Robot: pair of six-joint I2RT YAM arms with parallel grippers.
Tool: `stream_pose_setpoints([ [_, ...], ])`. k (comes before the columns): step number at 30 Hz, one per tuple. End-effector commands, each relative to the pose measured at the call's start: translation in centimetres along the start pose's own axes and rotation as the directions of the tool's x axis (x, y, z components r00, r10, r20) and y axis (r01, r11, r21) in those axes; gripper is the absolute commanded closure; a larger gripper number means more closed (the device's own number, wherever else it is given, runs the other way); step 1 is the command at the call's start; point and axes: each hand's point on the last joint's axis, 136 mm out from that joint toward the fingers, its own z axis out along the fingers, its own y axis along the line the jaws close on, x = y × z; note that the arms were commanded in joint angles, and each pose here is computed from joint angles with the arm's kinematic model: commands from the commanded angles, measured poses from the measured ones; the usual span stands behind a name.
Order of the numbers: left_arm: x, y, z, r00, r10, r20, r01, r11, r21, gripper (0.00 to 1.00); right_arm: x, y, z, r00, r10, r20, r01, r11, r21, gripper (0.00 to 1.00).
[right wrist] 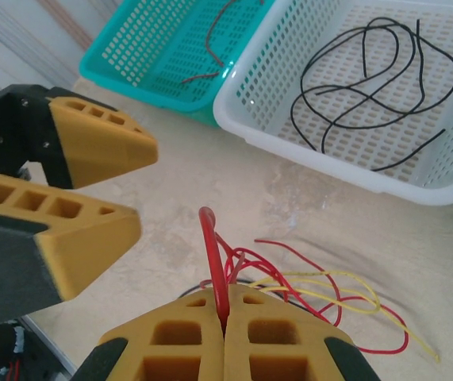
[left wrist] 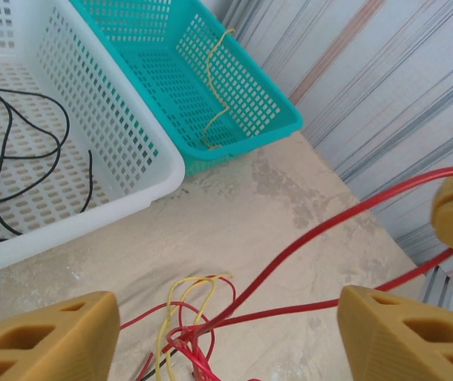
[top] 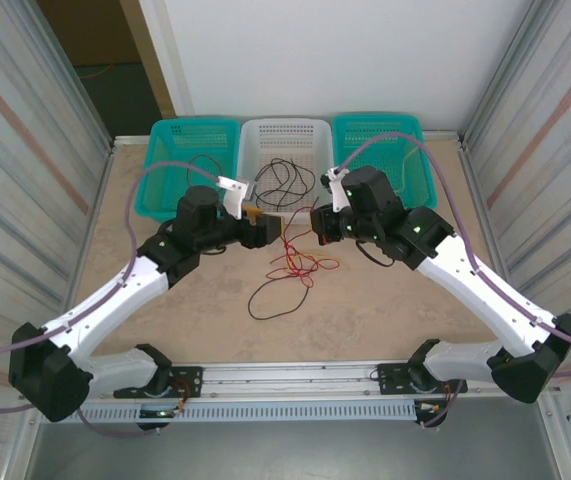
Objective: Untangle the cables
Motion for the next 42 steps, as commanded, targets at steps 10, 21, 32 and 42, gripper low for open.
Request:
stream_pose_setpoints([
  [10, 0.1, -0.2, -0.7, 1.000, -0.009, 0.019, 0.009, 1.000, 0.006, 0.33, 5.2, -0.5, 5.4, 0.970, -0.017, -0.241, 0.038, 0.996, 0.084, 0.54],
  [21, 2.5, 1.6, -1.1, 0.998, -0.063, -0.018, 0.061, 0.996, -0.068, 0.39, 10.3, -6.9, 7.3, 0.935, 0.206, -0.290, -0.104, 0.938, 0.332, 0.51],
  [32, 3.1, 1.9, -1.1, 0.996, -0.087, -0.023, 0.086, 0.994, -0.073, 0.41, 12.5, -9.4, 11.4, 0.822, 0.480, -0.305, -0.372, 0.860, 0.349, 0.53],
  [42, 2.9, 2.3, -1.2, 0.997, -0.081, -0.013, 0.079, 0.993, -0.091, 0.41, 14.4, -11.1, 12.3, 0.796, 0.513, -0.323, -0.357, 0.827, 0.434, 0.85],
])
